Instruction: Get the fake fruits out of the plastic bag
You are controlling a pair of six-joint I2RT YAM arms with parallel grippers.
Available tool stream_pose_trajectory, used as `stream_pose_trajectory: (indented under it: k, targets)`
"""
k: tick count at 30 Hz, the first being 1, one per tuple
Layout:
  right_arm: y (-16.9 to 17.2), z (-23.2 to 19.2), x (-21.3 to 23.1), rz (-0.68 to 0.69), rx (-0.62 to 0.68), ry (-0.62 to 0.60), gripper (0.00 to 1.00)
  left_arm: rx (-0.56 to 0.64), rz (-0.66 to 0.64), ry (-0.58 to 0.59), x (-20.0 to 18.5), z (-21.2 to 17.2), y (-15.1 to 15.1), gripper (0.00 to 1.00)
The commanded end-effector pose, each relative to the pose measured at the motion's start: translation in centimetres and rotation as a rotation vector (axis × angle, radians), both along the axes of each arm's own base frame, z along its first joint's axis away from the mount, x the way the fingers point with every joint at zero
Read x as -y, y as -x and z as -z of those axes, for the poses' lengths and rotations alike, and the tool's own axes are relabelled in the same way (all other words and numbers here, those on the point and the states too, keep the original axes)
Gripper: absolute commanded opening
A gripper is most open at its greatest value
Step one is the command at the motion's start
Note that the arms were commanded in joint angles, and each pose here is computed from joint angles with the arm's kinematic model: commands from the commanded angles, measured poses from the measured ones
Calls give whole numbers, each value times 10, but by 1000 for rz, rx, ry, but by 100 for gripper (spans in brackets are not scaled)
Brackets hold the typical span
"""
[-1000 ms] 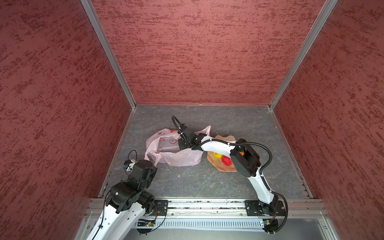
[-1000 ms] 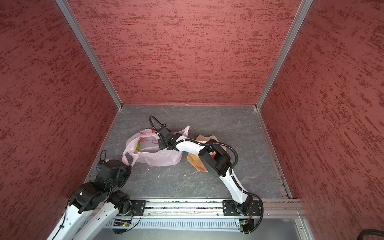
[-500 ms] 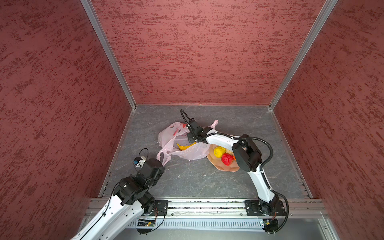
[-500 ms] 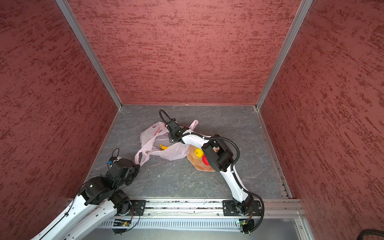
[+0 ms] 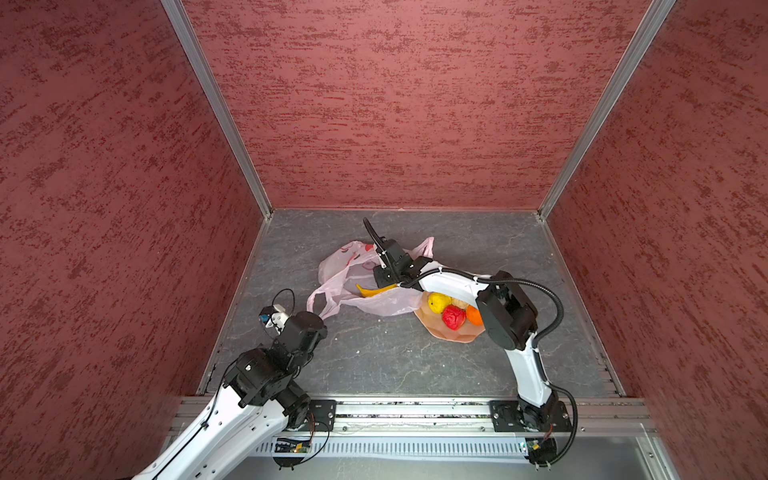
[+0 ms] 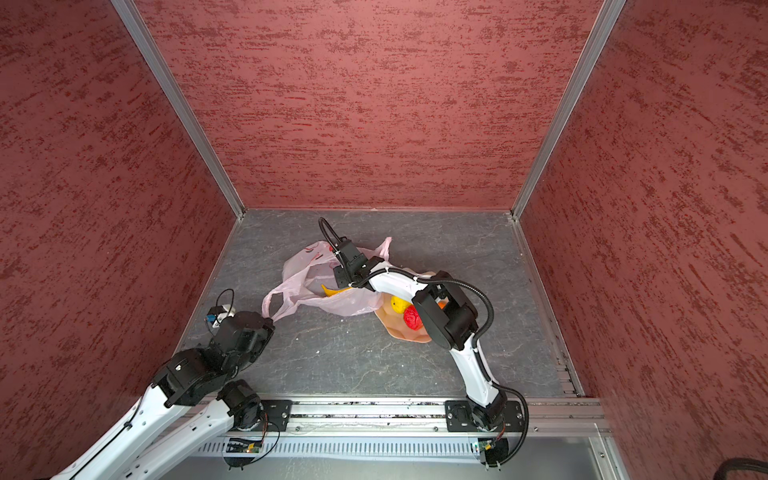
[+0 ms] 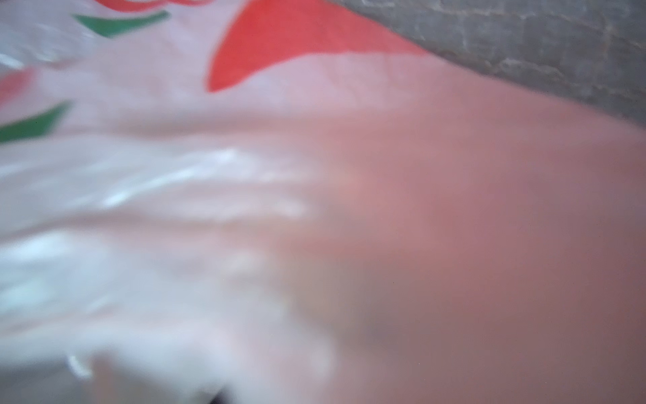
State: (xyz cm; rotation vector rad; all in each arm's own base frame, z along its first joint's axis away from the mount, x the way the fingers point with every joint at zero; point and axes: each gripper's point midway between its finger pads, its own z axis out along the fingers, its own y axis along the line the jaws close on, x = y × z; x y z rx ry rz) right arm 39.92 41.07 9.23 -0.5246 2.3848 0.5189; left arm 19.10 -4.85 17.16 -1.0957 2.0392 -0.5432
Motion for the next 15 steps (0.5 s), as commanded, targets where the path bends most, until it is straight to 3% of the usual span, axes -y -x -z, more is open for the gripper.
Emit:
stream_pose_trajectory:
  k: [1,8,15]
  targets:
    - [9,-44,-31,-83,66,-149,42,69,5,-27,0,-18,-8,0]
    - [17,-41,-67,-158,47,-231,44,102,14,-38,2,-22,-9,0]
    - [5,-34,-99,-181,47,-277,53,112,32,-28,-3,-18,2,0]
